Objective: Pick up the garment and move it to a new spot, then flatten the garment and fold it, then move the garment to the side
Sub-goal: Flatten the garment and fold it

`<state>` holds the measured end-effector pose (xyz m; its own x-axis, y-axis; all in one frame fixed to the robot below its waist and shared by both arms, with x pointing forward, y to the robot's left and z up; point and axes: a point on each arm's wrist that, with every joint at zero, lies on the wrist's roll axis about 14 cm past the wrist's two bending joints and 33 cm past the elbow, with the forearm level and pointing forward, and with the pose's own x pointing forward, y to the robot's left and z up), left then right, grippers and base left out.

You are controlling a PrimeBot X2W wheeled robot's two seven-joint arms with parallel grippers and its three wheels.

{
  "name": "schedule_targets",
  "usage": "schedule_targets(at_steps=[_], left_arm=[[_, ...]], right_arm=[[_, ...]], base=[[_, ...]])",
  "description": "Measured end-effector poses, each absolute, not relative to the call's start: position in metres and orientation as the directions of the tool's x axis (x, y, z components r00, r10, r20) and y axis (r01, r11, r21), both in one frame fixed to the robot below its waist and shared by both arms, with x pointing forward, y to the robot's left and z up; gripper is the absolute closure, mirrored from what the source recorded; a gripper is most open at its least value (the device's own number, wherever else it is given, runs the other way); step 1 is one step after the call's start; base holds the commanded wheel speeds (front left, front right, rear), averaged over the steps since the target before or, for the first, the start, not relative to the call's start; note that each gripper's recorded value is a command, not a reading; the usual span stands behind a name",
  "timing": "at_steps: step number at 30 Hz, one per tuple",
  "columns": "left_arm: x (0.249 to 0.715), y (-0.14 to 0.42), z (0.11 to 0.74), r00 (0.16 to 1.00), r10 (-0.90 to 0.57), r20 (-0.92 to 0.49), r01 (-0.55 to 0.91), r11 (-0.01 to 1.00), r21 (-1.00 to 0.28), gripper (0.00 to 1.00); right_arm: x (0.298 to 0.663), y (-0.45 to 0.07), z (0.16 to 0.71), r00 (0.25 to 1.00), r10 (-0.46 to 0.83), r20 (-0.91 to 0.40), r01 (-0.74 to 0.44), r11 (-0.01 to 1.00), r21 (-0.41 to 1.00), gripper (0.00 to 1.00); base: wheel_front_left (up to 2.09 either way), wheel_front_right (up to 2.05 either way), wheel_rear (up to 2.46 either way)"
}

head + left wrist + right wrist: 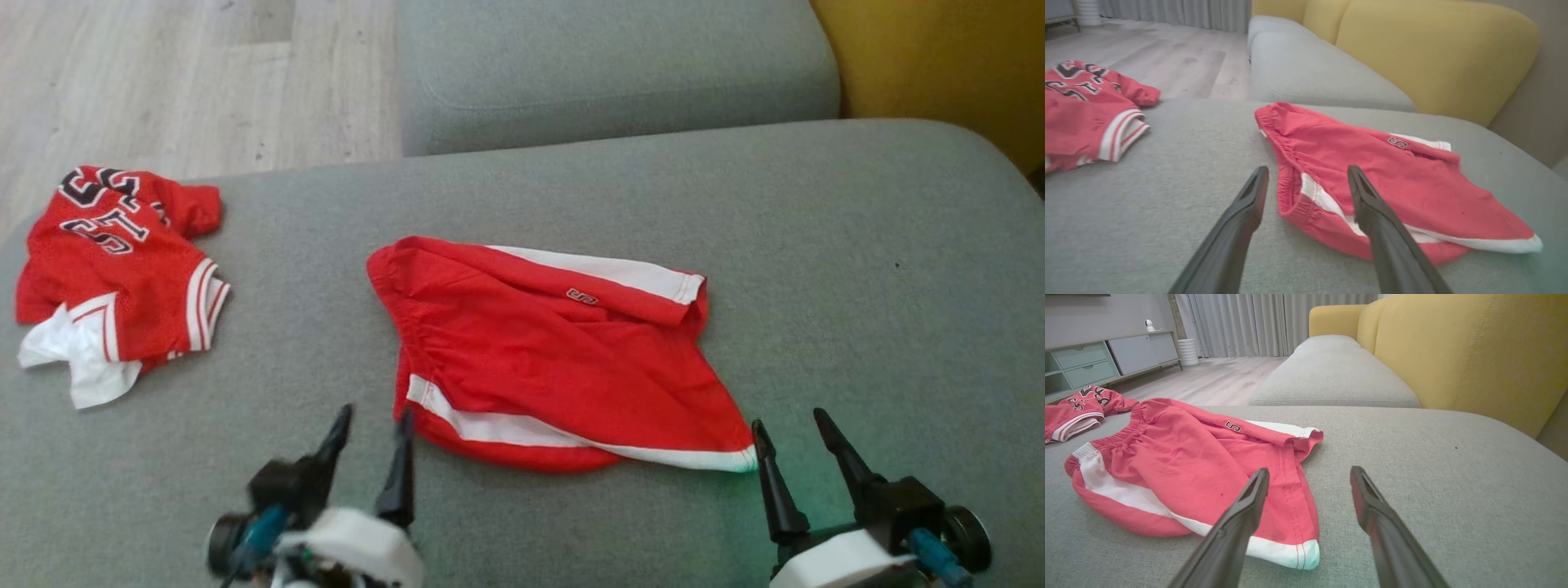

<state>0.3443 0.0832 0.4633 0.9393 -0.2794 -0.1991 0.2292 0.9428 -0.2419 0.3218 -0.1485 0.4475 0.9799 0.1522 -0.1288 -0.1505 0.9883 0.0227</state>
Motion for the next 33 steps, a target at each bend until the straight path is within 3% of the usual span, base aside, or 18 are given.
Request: schedule_targets(at_steps=[9, 21, 26, 27, 33], left_arm=[[0.372, 0.056, 0.427, 0.824, -0.377, -0.423, 0.337, 0.926, -0.168, 0.0], [0.387, 0.056, 0.397, 0.765, -0.342, -0.545, 0.313, 0.938, -0.148, 0.03], [0.391, 0.056, 0.409, 0.79, -0.352, -0.503, 0.317, 0.935, -0.156, 0.9], [0.391, 0.056, 0.411, 0.794, -0.353, -0.495, 0.317, 0.935, -0.158, 1.0], [0.392, 0.057, 0.423, 0.823, -0.356, -0.442, 0.309, 0.934, -0.177, 1.0]], right_arm=[[0.328, -0.154, 0.438, 0.976, 0.134, -0.173, -0.132, 0.991, 0.021, 0.0], [0.332, -0.163, 0.419, 0.962, 0.107, -0.252, -0.112, 0.994, -0.006, 0.0], [0.333, -0.151, 0.413, 0.945, 0.149, -0.292, -0.17, 0.984, -0.05, 0.0], [0.333, -0.147, 0.411, 0.939, 0.161, -0.304, -0.187, 0.981, -0.058, 0.0], [0.323, -0.131, 0.393, 0.901, 0.21, -0.38, -0.255, 0.964, -0.072, 0.0]], base=[[0.0, 0.0, 0.0], [0.0, 0.0, 0.0], [0.0, 0.0, 0.0], [0.0, 0.0, 0.0], [0.0, 0.0, 0.0]])
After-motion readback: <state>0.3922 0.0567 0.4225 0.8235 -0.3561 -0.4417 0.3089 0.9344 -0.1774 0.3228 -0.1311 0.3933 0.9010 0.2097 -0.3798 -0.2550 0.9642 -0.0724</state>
